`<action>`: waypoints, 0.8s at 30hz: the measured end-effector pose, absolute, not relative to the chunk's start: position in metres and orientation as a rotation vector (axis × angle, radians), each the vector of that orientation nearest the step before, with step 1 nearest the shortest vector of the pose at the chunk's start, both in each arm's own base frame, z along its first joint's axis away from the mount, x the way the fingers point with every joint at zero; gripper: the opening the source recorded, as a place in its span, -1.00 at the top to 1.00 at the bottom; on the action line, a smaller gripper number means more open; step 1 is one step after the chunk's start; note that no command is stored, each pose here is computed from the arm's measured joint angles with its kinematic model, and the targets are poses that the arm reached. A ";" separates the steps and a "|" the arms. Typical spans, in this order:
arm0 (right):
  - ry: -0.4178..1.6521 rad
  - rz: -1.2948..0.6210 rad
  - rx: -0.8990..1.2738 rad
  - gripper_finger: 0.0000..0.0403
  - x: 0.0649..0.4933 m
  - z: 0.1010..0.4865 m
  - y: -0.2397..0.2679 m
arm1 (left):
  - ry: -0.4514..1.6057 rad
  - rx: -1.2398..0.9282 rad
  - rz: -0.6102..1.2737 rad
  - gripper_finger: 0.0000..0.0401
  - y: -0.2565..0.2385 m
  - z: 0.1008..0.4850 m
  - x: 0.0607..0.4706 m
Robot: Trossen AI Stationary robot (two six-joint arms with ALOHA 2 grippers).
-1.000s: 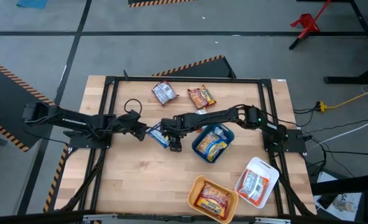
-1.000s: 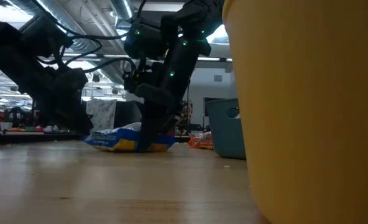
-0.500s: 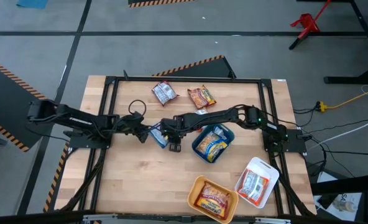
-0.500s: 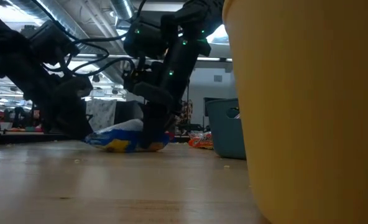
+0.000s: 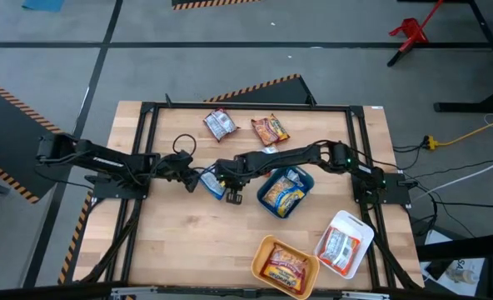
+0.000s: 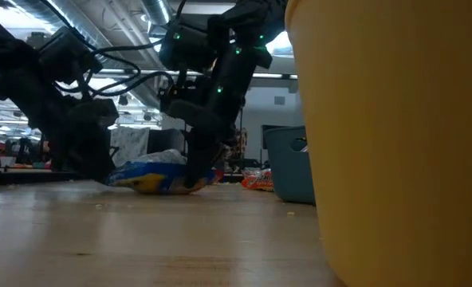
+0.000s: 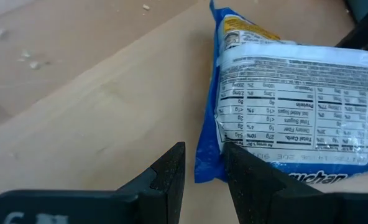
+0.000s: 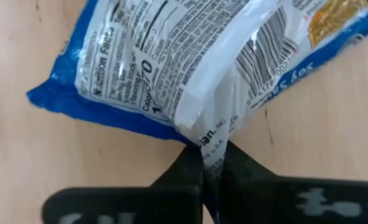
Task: Sort Maruchan noodles
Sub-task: Put the blue noodle pack into the green bin
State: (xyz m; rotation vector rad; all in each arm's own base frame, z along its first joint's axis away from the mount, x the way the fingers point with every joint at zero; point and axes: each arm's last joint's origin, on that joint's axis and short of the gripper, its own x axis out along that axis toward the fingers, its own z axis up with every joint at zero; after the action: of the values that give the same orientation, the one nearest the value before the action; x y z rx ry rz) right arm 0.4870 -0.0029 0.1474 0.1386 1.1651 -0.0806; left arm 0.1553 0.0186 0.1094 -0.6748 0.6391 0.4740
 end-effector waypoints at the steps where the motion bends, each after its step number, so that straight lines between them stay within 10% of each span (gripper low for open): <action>1: 1.172 -0.086 0.148 0.99 0.486 0.150 -0.003 | 0.632 -0.681 0.458 0.46 0.018 0.112 0.156; 24: 1.148 -0.315 0.211 1.00 0.430 0.264 0.003 | 0.314 -0.589 0.227 0.46 0.017 0.198 0.170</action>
State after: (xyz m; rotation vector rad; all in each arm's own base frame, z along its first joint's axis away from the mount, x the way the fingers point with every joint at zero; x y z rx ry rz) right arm 0.4297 0.0035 0.2639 0.2111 1.1478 -0.3153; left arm 0.1702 0.0173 0.1976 -0.5887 0.3143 0.2273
